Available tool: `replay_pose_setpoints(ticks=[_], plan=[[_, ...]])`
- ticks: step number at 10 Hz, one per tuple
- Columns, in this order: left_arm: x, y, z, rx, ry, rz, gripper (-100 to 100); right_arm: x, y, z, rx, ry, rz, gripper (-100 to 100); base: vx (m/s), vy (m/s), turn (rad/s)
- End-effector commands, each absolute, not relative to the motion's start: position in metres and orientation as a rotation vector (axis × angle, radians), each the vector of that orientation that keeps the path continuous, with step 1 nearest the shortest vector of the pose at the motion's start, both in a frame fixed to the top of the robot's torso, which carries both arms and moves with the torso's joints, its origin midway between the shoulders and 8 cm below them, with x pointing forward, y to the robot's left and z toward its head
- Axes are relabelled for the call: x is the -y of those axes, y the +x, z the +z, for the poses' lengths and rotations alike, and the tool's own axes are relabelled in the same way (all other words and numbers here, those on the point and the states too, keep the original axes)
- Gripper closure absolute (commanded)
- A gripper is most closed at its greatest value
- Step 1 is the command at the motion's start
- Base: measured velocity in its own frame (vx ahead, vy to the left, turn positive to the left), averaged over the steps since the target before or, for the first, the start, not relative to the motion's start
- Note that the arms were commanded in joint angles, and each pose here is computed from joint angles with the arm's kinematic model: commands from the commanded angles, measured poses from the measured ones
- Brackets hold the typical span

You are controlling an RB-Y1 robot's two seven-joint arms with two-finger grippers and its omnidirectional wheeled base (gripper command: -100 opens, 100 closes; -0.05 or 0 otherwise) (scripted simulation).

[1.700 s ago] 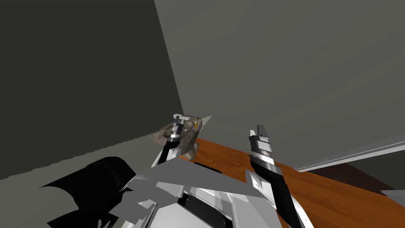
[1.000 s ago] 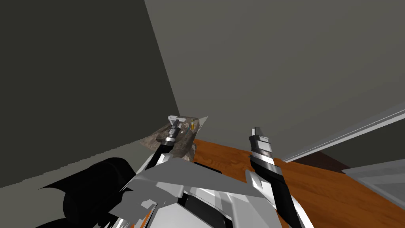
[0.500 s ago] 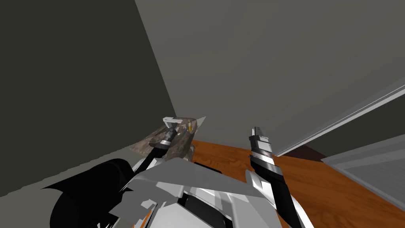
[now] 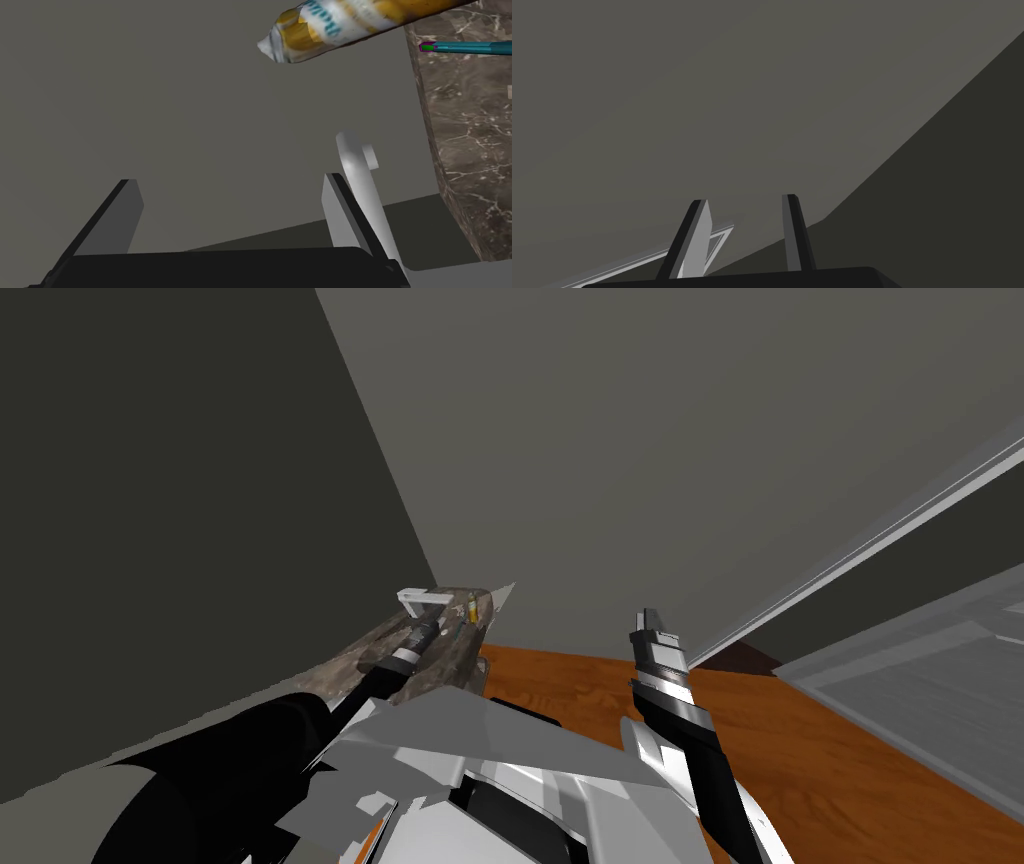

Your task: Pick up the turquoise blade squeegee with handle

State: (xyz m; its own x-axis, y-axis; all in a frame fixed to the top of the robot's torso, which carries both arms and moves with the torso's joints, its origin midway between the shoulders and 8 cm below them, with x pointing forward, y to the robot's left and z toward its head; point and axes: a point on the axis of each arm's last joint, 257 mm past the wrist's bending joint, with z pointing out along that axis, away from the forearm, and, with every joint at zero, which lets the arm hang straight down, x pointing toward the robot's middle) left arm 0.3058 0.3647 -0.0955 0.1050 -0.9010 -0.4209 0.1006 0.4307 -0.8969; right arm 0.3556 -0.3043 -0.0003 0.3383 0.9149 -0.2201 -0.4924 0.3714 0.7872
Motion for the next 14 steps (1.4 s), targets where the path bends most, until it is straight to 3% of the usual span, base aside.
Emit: replay_pose_setpoints(ticks=[1, 14], plan=[[-0.372, 0.297, -0.107, -1.304, -0.856, -0.837, -100, 0.304, 0.356, 0.000, -0.737, 0.682, 1.015, 0, 0.027, 0.009, -0.103], [-0.431, 0.212, -0.198, -1.824, -1.008, -0.451, -100, 0.304, 0.356, 0.000, -0.737, 0.682, 1.015, 0, 0.040, 0.008, -0.136]])
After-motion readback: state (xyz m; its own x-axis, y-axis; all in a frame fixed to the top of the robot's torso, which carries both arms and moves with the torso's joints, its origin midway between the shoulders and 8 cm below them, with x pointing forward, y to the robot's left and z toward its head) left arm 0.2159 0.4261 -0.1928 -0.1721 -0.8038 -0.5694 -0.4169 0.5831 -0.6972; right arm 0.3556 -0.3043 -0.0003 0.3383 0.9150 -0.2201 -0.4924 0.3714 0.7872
